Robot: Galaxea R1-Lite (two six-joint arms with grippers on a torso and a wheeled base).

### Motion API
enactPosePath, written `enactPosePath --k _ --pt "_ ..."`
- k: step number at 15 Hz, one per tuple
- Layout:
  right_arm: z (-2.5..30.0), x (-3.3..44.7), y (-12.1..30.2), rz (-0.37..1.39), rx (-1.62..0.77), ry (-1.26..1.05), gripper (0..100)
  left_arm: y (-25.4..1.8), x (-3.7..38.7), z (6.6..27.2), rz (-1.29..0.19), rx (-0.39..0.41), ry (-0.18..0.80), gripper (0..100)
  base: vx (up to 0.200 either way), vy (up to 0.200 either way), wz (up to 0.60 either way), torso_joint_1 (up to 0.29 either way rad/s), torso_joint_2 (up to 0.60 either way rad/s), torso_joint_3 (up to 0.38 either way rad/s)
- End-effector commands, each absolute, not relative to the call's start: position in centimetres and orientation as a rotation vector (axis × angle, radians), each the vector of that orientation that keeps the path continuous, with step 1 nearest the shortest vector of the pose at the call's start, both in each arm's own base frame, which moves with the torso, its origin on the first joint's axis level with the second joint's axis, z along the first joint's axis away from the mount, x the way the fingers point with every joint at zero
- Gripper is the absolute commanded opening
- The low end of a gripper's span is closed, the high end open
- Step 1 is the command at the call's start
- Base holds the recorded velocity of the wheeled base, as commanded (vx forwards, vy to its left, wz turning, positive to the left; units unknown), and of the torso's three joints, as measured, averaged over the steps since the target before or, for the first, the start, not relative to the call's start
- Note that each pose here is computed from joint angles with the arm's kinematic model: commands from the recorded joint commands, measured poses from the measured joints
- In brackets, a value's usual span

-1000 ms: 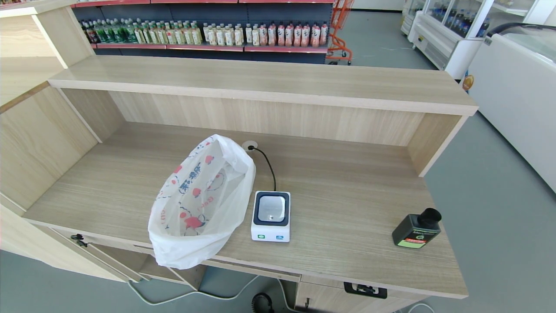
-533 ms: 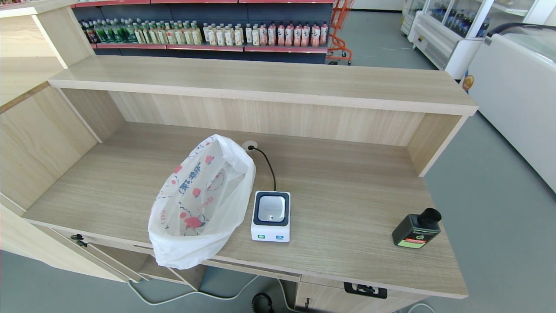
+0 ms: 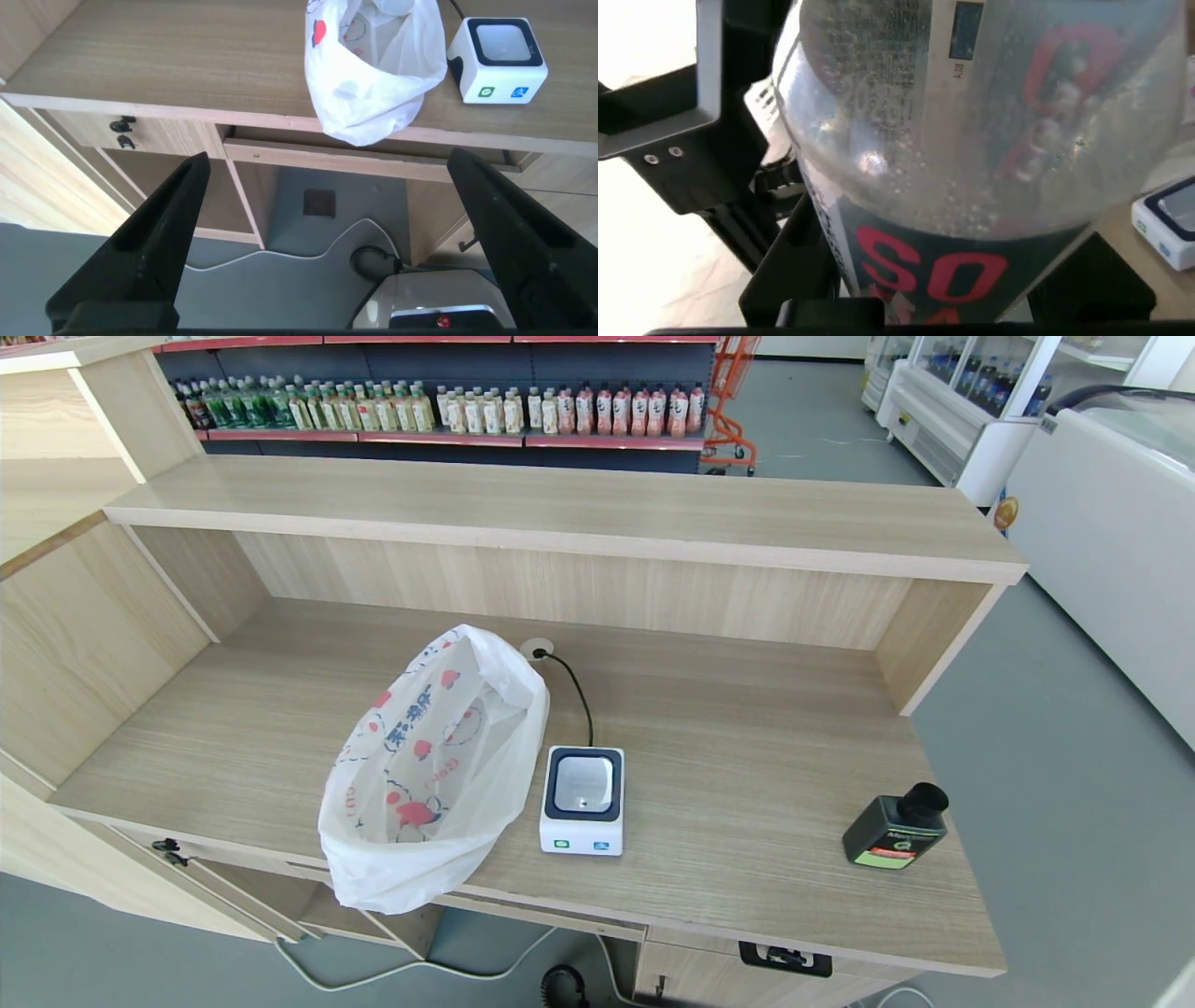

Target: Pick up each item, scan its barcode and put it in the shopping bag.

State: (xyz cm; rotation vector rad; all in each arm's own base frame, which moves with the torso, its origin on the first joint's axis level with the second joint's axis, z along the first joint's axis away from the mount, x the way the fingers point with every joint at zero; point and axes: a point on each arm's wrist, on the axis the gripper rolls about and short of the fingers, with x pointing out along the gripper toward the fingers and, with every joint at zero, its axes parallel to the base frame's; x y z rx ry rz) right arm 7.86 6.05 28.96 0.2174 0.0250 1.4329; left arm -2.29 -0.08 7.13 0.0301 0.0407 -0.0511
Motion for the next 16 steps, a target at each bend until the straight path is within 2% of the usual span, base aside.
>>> enactPosePath --k 1,2,3,8,16 --pt "26.2 9.0 5.9 1.127 -0.004 0.08 0 -0.1 -2.3 7.1 -0.051 0.03 0.041 100 0.0 0.0 0.0 0.0 0.0 0.0" --pt "25.1 9.1 5.3 0.965 -0.112 0.144 0 -0.1 -2.3 7.1 -0.051 0.03 0.041 100 0.0 0.0 0.0 0.0 0.0 0.0" --pt "24.6 8.9 5.2 0.943 -0.121 0.185 0 -0.1 -2.3 7.1 -0.051 0.03 0.041 100 0.0 0.0 0.0 0.0 0.0 0.0" --pt "23.8 10.0 4.5 0.836 -0.154 0.217 0 -0.1 -2.3 7.1 -0.051 0.03 0.041 100 0.0 0.0 0.0 0.0 0.0 0.0" --pt "21.3 14.6 5.4 0.795 -0.236 0.169 0 -0.1 -2.3 7.1 -0.051 0.03 0.041 100 0.0 0.0 0.0 0.0 0.0 0.0"
